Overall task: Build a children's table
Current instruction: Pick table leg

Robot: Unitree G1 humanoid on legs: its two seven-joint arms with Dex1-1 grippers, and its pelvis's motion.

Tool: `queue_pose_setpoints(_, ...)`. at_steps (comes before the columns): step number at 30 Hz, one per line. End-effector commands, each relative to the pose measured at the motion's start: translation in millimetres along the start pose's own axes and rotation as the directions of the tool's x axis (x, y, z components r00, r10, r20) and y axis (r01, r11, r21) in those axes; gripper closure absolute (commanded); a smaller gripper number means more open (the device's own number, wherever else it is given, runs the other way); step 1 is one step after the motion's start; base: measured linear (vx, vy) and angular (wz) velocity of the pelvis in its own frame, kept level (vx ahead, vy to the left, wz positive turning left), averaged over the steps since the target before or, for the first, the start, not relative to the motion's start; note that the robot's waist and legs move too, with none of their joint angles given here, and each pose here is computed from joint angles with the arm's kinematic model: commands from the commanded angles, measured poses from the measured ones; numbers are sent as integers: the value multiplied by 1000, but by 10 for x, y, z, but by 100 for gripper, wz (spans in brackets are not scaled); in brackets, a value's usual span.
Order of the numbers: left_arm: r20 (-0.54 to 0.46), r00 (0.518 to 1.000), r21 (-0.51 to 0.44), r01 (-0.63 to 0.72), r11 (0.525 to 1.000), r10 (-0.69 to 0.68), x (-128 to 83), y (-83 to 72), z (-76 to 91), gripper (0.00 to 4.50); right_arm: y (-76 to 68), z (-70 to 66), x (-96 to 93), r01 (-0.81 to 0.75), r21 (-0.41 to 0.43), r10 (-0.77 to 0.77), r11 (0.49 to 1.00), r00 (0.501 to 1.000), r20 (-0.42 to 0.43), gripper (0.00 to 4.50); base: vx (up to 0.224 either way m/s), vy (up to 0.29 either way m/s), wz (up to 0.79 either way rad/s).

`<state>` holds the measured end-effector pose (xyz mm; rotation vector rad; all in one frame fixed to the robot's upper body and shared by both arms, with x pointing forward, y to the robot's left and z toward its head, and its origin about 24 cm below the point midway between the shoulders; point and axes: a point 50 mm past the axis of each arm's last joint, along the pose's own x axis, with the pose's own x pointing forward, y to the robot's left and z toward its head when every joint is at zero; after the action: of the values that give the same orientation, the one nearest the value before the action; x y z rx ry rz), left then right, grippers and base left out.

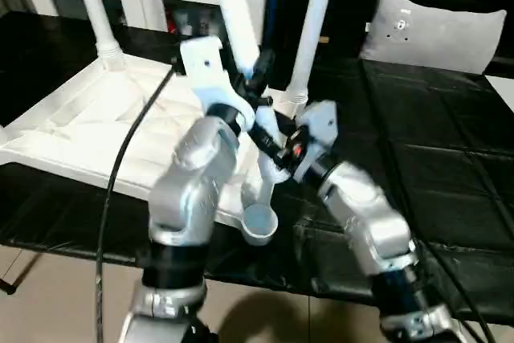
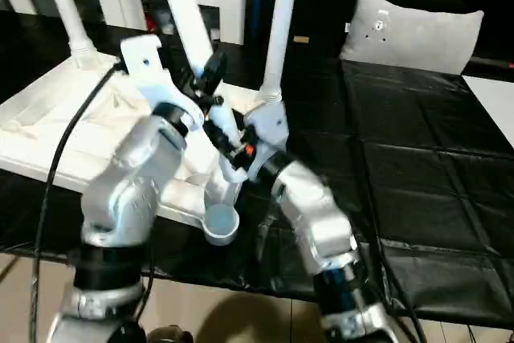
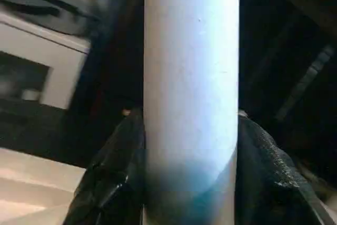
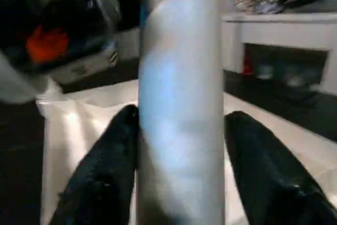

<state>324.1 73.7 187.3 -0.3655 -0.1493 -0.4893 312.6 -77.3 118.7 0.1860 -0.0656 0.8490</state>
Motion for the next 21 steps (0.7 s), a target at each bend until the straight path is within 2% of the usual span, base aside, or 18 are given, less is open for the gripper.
queue_pose_setpoints(1,-55,990,-30,128,991,-130,-8,5,-2,268,-92,155,-129,-90,29,90,995,996,-6,163,0,0,0)
queue_pose_setpoints(6,-103,943,-72,309,948,-315,-68,16,16,268,-99,145,-311,-276,63,282,959,954,-106,117,0,0,0)
queue_pose_setpoints(8,-104,886,-119,440,890,-452,-110,-27,48,268,-73,167,-390,-374,117,387,920,915,-113,109,0,0,0)
queue_pose_setpoints(9,-99,842,-141,516,845,-531,-145,-63,69,268,-61,186,-413,-411,147,428,900,898,-104,97,0,0,0)
queue_pose_setpoints(11,-90,792,-160,587,794,-604,-190,-105,89,268,-48,194,-428,-440,168,459,882,883,-99,81,0,0,0)
queue_pose_setpoints(13,-66,667,-208,718,664,-742,-288,-204,126,268,13,200,-493,-530,214,559,821,822,-110,78,0,0,0)
queue_pose_setpoints(14,-66,667,-208,718,664,-742,-288,-204,126,269,13,200,-493,-530,214,559,821,822,-110,76,0,0,0)
queue_pose_setpoints(15,-41,581,-240,784,573,-813,-340,-270,151,269,62,196,-548,-590,246,628,769,769,-122,76,0,0,0)
queue_pose_setpoints(16,-27,540,-249,811,529,-841,-356,-303,169,269,97,194,-589,-628,252,669,737,732,-130,93,0,0,0)
queue_pose_setpoints(17,-15,509,-253,831,496,-860,-362,-328,188,269,131,188,-626,-659,257,702,706,698,-139,103,0,0,0)
queue_pose_setpoints(18,-13,505,-254,833,492,-863,-363,-331,190,269,135,187,-632,-663,258,707,702,693,-141,110,0,0,0)
queue_pose_setpoints(20,7,468,-264,853,450,-884,-372,-351,215,269,174,179,-670,-691,278,740,667,656,-147,123,0,0,0)
queue_pose_setpoints(21,14,453,-270,860,433,-891,-378,-356,222,269,186,180,-679,-698,290,751,655,645,-144,148,0,0,0)
